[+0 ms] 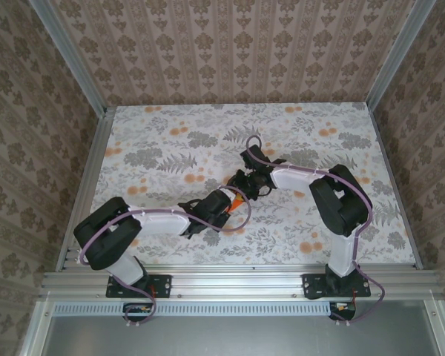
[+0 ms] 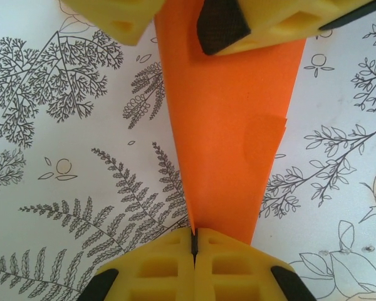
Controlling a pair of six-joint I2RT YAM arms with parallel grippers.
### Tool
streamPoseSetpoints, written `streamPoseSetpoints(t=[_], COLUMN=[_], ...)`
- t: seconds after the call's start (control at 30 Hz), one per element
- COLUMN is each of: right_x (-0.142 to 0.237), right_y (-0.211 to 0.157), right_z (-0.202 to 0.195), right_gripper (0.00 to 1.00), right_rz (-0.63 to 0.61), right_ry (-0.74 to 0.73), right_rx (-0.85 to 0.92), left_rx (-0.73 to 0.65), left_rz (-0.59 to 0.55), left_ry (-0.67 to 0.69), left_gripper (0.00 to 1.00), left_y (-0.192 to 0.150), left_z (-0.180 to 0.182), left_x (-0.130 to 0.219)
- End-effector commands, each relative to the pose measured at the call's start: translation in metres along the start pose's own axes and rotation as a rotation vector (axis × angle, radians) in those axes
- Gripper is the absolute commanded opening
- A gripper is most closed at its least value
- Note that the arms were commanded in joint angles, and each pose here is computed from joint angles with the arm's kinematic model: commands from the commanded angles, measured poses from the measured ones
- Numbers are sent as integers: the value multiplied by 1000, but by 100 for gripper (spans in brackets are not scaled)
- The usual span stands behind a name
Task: Fold a paper plane with a square sheet of paper (pick it up from the middle)
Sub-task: Fold the wing for the fifth time at the center of the table.
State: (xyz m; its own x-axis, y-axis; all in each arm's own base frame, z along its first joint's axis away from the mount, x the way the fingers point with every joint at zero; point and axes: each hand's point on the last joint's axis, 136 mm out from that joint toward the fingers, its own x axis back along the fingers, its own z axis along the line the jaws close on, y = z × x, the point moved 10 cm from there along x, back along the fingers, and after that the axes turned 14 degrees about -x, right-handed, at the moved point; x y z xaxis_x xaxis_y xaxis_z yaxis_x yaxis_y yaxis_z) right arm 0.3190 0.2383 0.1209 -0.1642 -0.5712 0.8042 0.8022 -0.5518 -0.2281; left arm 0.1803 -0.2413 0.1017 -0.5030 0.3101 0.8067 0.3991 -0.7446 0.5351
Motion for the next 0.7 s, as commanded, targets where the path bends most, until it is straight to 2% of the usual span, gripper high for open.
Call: streamPoseSetpoints(t=[0.0, 0.2, 0.27, 0.4, 0.47, 0.57, 0.67], right_x=[3, 9, 10, 10, 11, 14, 20], right_y=[-2, -5, -5, -5, -5, -4, -6], right_z=[-3, -1, -1, -1, -1, -1, -2], right_gripper=[32, 14, 9, 7, 6, 6, 6], right_rz=[-41, -53, -55, -48, -33, -21, -6], right_ry=[-77, -72, -68, -41, -11, 27, 59], right_rx=[15, 37, 49, 95, 139, 228, 329], left_rx=[-35, -29, -16, 51, 99, 192, 299], left_rz=[11, 21, 22, 22, -2, -65, -144], left_ry=[21, 29, 17, -39, -80, -184, -279], left_gripper=[1, 2, 6, 22, 34, 51, 61], left_y=[4, 3, 3, 6, 7, 7, 5], left_z=[-1, -1, -1, -1, 2, 9, 20], left_x=[-2, -2, -1, 4, 11, 22, 33])
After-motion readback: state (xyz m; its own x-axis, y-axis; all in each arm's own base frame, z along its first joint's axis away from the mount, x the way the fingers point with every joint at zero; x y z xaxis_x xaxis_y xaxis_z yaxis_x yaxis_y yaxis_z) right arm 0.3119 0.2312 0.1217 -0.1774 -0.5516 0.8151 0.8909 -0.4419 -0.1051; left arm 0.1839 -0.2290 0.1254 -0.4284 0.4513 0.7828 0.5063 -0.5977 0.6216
